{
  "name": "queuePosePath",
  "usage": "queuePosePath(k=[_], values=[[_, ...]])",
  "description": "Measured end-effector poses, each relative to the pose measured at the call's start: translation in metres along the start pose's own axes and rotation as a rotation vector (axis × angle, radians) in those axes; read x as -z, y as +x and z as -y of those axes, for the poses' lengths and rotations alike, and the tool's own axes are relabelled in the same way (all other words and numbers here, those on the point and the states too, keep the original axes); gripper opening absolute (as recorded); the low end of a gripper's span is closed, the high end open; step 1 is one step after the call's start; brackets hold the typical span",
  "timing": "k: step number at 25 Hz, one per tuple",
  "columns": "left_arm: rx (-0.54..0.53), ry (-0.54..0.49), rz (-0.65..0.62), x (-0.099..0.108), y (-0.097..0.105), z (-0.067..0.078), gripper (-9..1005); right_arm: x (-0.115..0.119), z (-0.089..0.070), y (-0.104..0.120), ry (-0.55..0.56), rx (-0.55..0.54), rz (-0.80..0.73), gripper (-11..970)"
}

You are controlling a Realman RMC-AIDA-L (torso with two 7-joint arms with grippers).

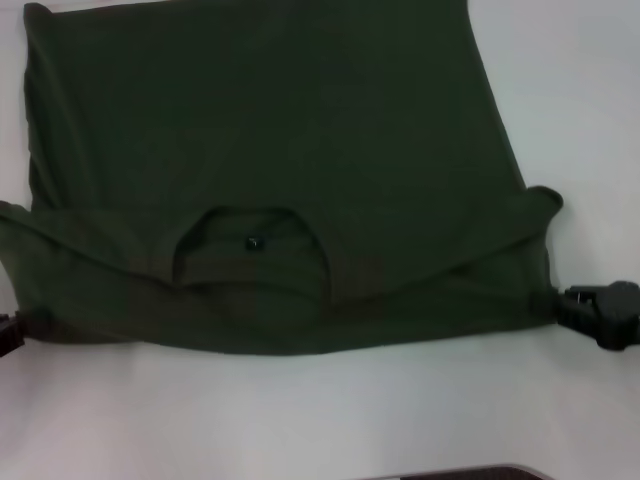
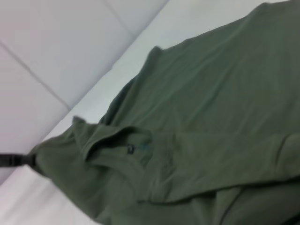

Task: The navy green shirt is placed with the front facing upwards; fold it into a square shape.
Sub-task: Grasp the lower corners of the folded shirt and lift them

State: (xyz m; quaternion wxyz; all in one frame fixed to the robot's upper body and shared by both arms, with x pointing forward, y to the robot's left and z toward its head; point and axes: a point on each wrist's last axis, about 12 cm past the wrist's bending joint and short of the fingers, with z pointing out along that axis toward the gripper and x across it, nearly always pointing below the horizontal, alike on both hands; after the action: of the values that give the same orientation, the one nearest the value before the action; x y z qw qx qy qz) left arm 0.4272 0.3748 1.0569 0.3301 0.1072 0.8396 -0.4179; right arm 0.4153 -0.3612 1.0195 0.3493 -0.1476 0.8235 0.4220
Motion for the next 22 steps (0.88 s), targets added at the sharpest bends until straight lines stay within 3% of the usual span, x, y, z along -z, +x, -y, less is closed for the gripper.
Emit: queuePosePath(k=[9,22], values=[[0.009,0.014,-0.021,0.003,0.008,0.003,50,0.006,-0.003,0.011,-0.011,0.026,-0.048,68],[0.016,0.018,-0.033,0.009,0.013,0.004,50,0.012,-0.006,0.008,-0.044,0.064,-0.04,67]])
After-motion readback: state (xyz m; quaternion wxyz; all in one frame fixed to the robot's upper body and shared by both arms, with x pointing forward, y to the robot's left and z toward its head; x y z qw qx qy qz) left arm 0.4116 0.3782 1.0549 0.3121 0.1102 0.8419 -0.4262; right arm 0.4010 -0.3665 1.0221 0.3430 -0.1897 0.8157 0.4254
